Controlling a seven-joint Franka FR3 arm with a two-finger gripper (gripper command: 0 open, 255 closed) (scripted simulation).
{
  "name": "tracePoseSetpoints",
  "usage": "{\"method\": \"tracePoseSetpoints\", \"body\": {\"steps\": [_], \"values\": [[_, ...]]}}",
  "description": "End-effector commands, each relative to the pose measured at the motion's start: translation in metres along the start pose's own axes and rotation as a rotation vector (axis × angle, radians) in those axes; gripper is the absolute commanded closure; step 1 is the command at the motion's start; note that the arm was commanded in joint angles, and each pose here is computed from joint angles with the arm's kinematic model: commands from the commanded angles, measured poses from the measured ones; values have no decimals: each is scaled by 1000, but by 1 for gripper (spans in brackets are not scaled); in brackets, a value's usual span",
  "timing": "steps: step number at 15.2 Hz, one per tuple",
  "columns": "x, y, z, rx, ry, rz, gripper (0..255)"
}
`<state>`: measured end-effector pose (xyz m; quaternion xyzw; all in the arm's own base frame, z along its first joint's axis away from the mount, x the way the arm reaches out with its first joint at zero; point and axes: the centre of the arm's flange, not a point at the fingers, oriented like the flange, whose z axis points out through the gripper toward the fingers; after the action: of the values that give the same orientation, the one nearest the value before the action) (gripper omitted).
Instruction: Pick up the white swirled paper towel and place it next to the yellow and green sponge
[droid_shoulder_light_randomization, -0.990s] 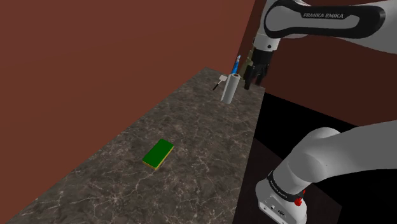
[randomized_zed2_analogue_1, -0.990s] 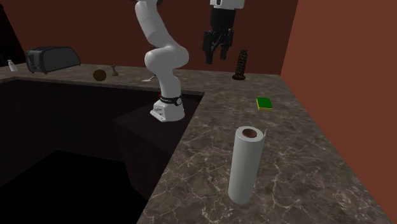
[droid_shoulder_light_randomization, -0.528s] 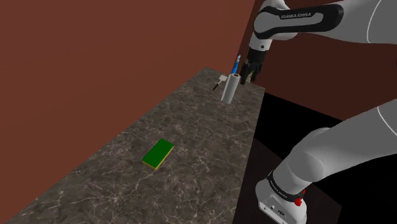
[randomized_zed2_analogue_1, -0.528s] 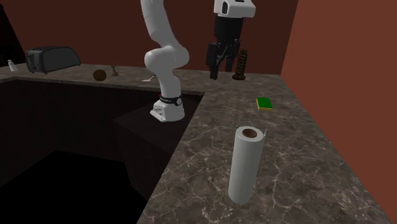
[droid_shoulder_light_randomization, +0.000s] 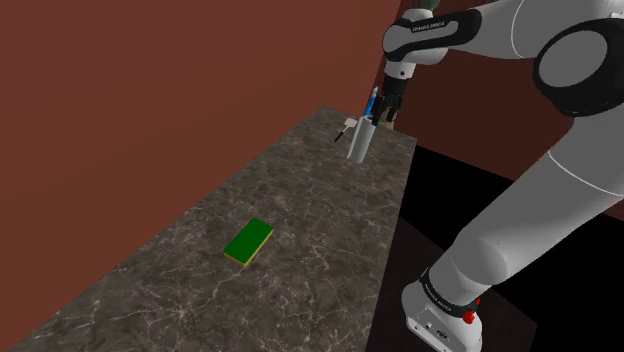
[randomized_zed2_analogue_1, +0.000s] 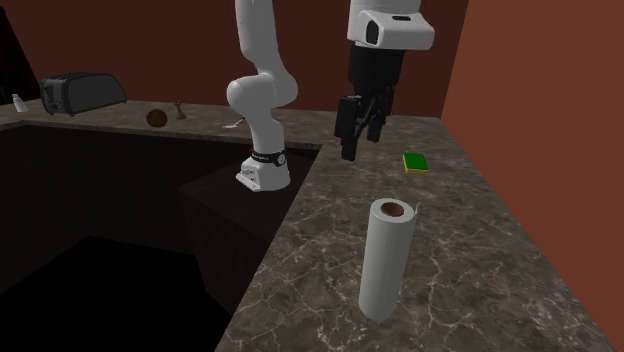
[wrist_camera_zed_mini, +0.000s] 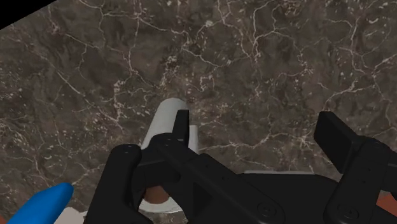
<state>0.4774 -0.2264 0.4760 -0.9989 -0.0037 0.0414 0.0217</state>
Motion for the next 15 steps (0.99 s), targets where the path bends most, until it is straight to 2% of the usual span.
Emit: {"method": "tracePoseSetpoints", "body": {"steps": [1,8,15], "values": [[16,18,6,2,6,-3,0],[77,83,22,11,26,-11,0],[78,83,59,11,26,-11,0]]}}
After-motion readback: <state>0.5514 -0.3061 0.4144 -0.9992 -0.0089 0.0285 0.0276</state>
